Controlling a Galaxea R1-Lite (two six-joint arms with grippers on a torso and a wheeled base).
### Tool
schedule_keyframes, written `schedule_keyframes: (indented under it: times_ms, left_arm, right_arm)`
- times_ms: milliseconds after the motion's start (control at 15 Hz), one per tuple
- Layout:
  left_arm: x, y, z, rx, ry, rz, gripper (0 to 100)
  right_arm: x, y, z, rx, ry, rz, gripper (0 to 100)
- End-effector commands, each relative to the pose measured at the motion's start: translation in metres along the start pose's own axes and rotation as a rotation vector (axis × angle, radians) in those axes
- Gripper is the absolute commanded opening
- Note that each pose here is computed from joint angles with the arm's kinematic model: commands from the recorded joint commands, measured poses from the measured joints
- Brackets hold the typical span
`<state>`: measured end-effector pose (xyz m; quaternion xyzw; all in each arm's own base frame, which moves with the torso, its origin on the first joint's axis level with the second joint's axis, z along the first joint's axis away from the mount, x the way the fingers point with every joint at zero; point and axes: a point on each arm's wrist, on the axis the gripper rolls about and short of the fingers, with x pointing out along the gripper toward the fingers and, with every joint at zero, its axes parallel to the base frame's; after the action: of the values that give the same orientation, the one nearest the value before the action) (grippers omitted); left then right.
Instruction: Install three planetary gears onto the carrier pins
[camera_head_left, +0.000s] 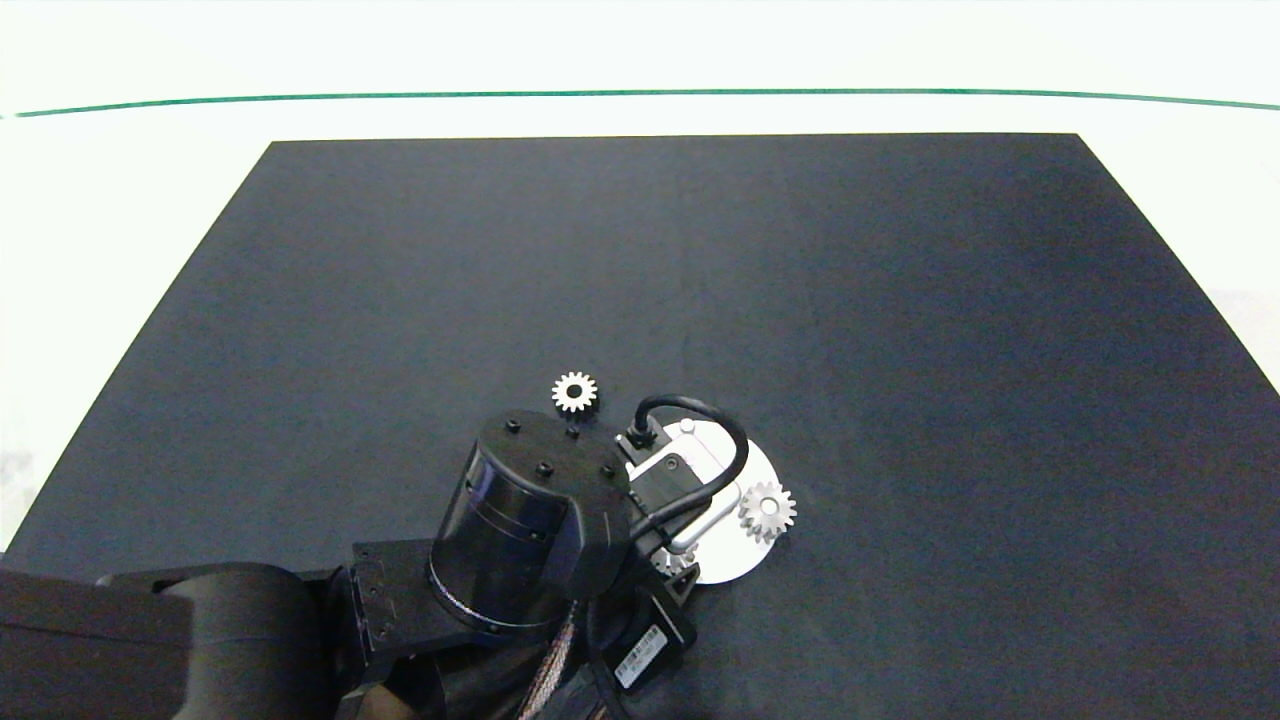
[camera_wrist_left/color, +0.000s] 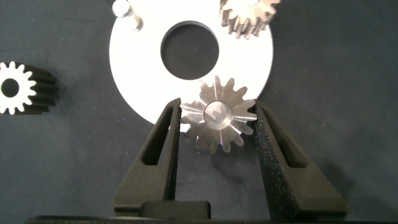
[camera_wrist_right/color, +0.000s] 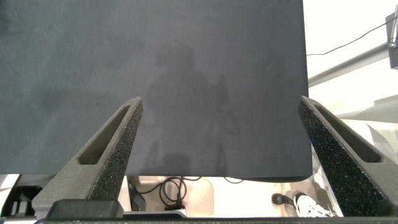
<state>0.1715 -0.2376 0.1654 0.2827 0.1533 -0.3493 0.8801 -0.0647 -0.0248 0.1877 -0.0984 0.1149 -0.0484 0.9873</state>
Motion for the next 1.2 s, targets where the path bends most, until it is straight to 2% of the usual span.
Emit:
schedule_keyframes:
  times_ms: [67, 667, 1200]
  left_arm:
    - [0.000, 0.002, 0.000, -0.002, -0.003, 0.011, 7]
    - [0.005, 0.018, -0.003, -0.023, 0.003, 0.060, 7]
    - [0.004, 0.014, -0.005, -0.020, 0.004, 0.051, 7]
  right_arm:
    - [-0.001, 0.000, -0.001, -0.002, 0.000, -0.001, 100]
    - [-0.001, -0.001, -0.001, -0.002, -0.002, 0.001, 100]
    - [-0.001, -0.001, 0.000, -0.001, -0.004, 0.003, 100]
